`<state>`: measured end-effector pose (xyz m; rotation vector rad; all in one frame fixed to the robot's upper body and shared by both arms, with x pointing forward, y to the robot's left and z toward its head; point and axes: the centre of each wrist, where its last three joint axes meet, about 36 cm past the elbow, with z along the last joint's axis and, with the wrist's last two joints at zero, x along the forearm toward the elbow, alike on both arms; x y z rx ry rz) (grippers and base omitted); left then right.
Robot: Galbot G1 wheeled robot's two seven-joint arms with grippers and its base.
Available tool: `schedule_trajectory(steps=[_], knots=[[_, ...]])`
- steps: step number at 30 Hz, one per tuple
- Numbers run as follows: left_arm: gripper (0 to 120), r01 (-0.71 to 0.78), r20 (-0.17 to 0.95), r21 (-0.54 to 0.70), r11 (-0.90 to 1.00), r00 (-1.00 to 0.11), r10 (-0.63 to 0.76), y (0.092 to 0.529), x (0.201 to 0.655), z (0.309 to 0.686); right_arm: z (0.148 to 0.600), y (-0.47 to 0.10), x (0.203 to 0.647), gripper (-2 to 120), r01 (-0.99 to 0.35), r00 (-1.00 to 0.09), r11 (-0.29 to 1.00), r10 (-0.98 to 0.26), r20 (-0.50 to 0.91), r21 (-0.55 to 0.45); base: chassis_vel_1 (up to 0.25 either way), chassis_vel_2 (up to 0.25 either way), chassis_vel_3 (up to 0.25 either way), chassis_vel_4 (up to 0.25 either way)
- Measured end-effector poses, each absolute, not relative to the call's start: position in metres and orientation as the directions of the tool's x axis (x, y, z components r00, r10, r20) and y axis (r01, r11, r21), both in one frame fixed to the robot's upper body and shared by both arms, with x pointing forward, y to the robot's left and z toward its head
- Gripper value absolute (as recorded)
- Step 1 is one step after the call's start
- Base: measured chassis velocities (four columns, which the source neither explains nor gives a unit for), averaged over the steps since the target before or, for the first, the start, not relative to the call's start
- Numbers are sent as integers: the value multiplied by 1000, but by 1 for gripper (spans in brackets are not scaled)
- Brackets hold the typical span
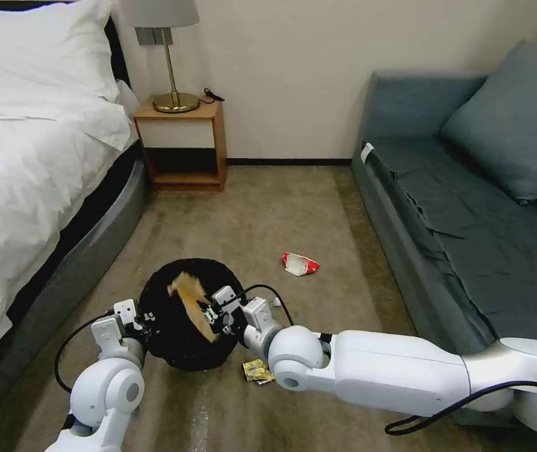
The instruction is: Pick up the trash bin, then pick up the garbage on the floor and place it into the trash bin.
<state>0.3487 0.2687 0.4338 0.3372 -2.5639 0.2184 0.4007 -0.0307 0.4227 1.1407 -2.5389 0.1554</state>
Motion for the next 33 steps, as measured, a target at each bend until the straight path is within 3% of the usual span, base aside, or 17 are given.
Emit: schedule_trajectory(steps=[7,11,16,22,25,30,33], knots=[[3,-282,535,-86,956,-822,-195,269,349,434,441,-44,413,60,-715,-661,699,-682,314,12,0,0,0,0],[3,-288,537,-76,955,-819,-205,272,350,432,458,-91,435,78,-669,-727,738,-626,282,-87,0,0,0,0],[3,-296,537,-67,953,-815,-215,276,352,430,431,-151,440,97,-657,-742,732,-585,327,-182,0,0,0,0],[3,-298,539,-59,953,-813,-221,278,352,429,384,-201,435,100,-688,-717,669,-566,407,-281,0,0,0,0],[3,-300,540,-55,952,-812,-224,278,352,428,350,-228,435,100,-742,-668,573,-596,445,-347,0,0,0,0],[3,-304,543,-52,951,-808,-229,277,350,426,321,-247,436,100,-808,-588,456,-654,475,-373,0,0,0,0],[3,-307,544,-50,950,-807,-232,277,348,426,293,-257,437,100,-855,-502,320,-708,496,-408,0,0,0,0]])
